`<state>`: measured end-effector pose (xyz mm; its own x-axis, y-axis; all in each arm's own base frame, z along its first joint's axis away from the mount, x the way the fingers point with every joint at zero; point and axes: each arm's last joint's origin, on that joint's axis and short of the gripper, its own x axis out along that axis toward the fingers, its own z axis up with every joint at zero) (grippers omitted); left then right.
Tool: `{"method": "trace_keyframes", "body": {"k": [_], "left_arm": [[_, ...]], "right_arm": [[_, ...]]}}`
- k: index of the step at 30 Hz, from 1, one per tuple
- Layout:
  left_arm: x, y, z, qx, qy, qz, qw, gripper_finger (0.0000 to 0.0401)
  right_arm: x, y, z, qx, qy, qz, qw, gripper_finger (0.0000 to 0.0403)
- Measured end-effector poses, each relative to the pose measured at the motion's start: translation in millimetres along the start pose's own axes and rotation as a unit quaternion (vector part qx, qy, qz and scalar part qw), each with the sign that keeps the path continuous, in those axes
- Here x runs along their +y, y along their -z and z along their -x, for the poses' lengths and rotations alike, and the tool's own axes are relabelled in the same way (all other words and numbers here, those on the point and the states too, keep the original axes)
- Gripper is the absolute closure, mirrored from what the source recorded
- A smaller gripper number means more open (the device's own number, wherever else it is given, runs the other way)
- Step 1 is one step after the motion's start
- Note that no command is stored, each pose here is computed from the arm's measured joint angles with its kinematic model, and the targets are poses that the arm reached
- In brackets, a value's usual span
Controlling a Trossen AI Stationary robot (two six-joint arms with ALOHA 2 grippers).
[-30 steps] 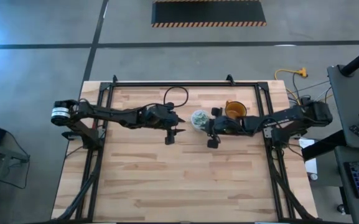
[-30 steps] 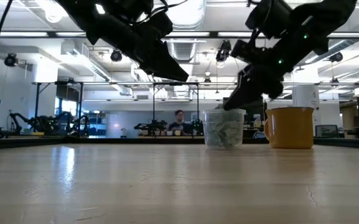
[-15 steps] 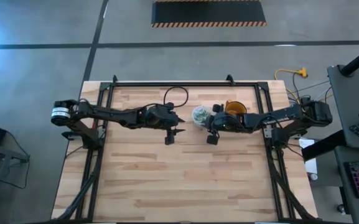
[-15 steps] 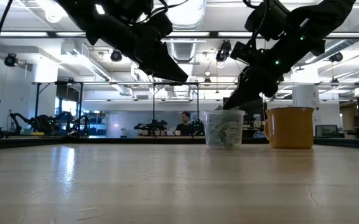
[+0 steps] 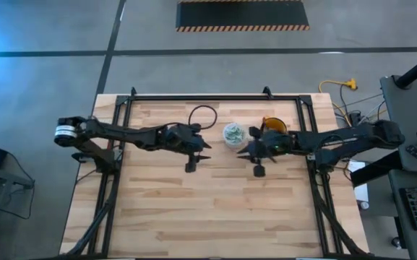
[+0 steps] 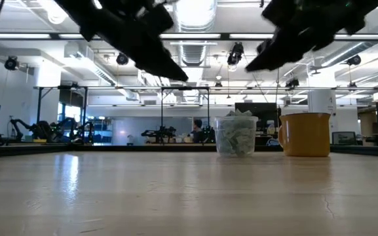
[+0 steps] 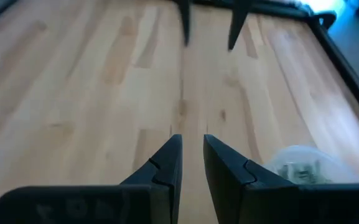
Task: Pick and place Stevia / Truvia into bins
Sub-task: Return to Home Position
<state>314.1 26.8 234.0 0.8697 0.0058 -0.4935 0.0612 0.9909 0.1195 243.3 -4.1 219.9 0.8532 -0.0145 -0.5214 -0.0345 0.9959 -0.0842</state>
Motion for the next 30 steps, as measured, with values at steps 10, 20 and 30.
{"method": "trace_keyframes", "body": {"k": [10, 20, 30], "left_arm": [[-17, 3, 98, -0.093, -0.005, -0.054, 0.994, 0.0230], [-29, 70, 180, -0.243, -0.053, 0.023, 0.968, 0.0230], [-42, 132, 180, -0.352, -0.011, 0.011, 0.936, 0.0230]], "right_arm": [[10, -11, 98, -0.091, -0.011, 0.014, 0.996, 0.0346], [10, 28, 160, -0.174, -0.017, -0.023, 0.984, 0.0346], [14, 67, 149, -0.250, -0.034, 0.006, 0.968, 0.0346]]}}
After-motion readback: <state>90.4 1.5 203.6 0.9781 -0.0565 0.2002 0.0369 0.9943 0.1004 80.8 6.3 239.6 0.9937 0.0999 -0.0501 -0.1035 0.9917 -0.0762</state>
